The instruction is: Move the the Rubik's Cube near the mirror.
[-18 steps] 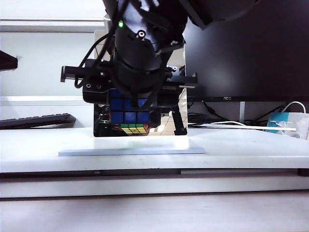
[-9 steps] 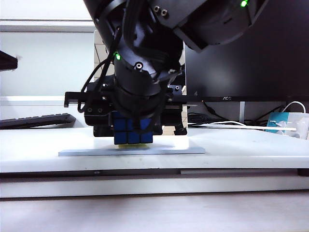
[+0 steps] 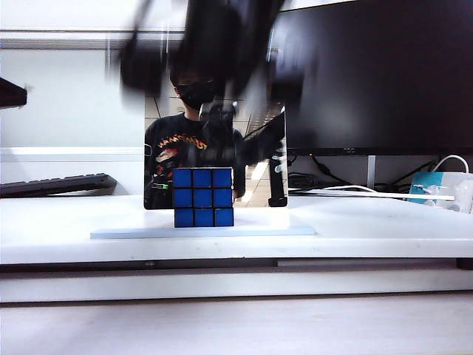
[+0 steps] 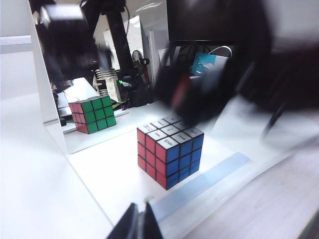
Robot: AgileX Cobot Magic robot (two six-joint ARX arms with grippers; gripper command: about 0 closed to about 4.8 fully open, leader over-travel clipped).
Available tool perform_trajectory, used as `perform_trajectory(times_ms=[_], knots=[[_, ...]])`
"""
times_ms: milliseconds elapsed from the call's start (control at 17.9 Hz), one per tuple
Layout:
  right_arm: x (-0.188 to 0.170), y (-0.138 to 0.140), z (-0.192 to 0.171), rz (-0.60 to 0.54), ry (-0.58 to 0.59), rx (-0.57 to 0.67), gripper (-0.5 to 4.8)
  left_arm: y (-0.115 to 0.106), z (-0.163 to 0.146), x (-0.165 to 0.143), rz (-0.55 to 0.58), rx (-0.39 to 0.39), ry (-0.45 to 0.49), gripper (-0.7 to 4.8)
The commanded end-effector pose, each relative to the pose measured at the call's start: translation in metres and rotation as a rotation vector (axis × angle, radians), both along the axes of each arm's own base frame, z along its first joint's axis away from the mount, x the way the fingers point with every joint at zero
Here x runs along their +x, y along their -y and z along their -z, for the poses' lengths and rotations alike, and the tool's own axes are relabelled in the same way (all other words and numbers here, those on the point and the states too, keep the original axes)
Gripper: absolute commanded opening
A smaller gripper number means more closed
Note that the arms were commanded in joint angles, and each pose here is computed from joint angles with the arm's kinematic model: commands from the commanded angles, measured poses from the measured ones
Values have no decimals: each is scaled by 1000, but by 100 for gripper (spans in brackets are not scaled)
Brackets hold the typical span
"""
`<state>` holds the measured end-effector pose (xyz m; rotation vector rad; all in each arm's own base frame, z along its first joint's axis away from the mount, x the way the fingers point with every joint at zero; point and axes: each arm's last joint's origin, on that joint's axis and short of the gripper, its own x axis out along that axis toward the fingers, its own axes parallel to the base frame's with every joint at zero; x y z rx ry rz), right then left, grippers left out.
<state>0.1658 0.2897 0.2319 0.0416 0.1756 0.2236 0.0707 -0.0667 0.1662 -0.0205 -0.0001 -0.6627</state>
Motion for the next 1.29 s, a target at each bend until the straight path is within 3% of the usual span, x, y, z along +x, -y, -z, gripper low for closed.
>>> perform_trajectory(times_ms=[56, 112, 224, 336, 615, 839, 1063, 1175, 1287], knots=[[-23, 34, -70, 0, 138, -28, 58, -4, -1, 3, -53, -2, 7, 22], [-30, 52, -89, 5, 170, -53, 4, -7, -1, 6, -97, -2, 7, 22], [-43, 105, -120, 47, 182, -111, -3, -19, -1, 14, -240, -2, 7, 22], [-55, 147, -128, 72, 161, -135, -3, -31, -1, 19, -371, -1, 8, 22], [-82, 233, -93, -5, 233, -44, -3, -62, -1, 26, -718, 0, 8, 22], [-93, 258, -72, 26, 203, -66, -3, -65, -1, 26, -747, 0, 8, 22], [-95, 266, -52, 61, 194, -76, -3, -65, -1, 26, -744, 0, 8, 22], [-91, 265, -32, -14, 188, -73, -3, -65, -1, 26, -743, 0, 8, 22], [-89, 265, -25, -10, 189, -73, 0, -65, -1, 26, -744, 0, 8, 22]])
